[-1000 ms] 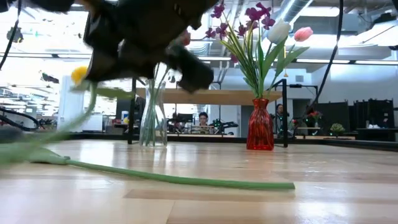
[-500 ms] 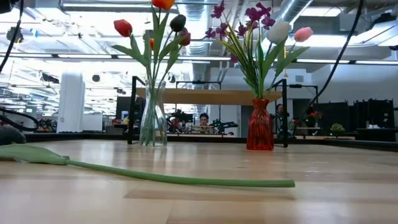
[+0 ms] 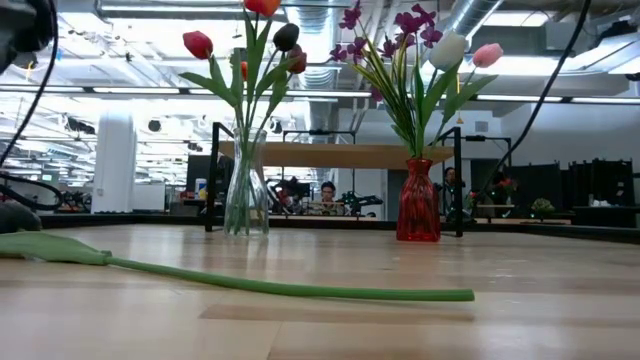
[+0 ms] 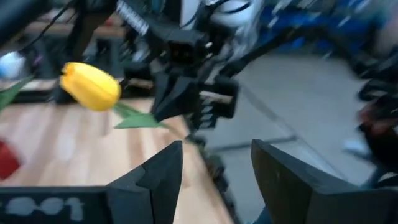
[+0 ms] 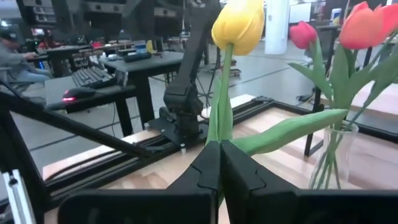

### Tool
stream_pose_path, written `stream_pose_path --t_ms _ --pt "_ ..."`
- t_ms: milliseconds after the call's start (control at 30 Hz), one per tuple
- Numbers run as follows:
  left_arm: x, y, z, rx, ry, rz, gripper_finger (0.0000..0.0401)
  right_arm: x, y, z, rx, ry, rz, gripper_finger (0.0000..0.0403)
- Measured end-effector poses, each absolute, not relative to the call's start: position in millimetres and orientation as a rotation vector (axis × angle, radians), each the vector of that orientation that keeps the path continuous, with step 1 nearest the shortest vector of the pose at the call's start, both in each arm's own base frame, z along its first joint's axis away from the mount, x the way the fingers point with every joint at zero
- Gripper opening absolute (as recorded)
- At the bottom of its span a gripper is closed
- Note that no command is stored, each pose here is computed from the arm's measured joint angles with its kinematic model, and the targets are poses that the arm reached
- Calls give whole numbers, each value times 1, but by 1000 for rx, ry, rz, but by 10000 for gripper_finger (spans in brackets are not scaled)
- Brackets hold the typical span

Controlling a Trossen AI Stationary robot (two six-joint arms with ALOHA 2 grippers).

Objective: Pick and place flowers into a vace then onto a shelf
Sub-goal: Put the yellow flower into the transparent flower vase

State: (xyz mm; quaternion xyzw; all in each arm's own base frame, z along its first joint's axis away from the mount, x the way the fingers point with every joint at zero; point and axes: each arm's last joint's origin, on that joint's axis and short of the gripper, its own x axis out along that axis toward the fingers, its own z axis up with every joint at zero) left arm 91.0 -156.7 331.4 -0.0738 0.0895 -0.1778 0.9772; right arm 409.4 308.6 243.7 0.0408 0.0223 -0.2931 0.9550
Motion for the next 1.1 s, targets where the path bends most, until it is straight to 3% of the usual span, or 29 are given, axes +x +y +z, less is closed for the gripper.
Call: stream_pose_path --t_ms 300,733,933,1100 --pt "92 -130 281 -208 -169 -542 159 412 309 256 25 14 -588 0" --pt "109 -115 263 -103 -175 -426 155 421 296 278 -203 13 -495 0" --pt "120 -103 263 -66 -189 -370 155 417 266 327 -252 40 -204 0" --pt "130 -94 263 -72 -191 -390 155 408 234 357 -260 122 -90 0"
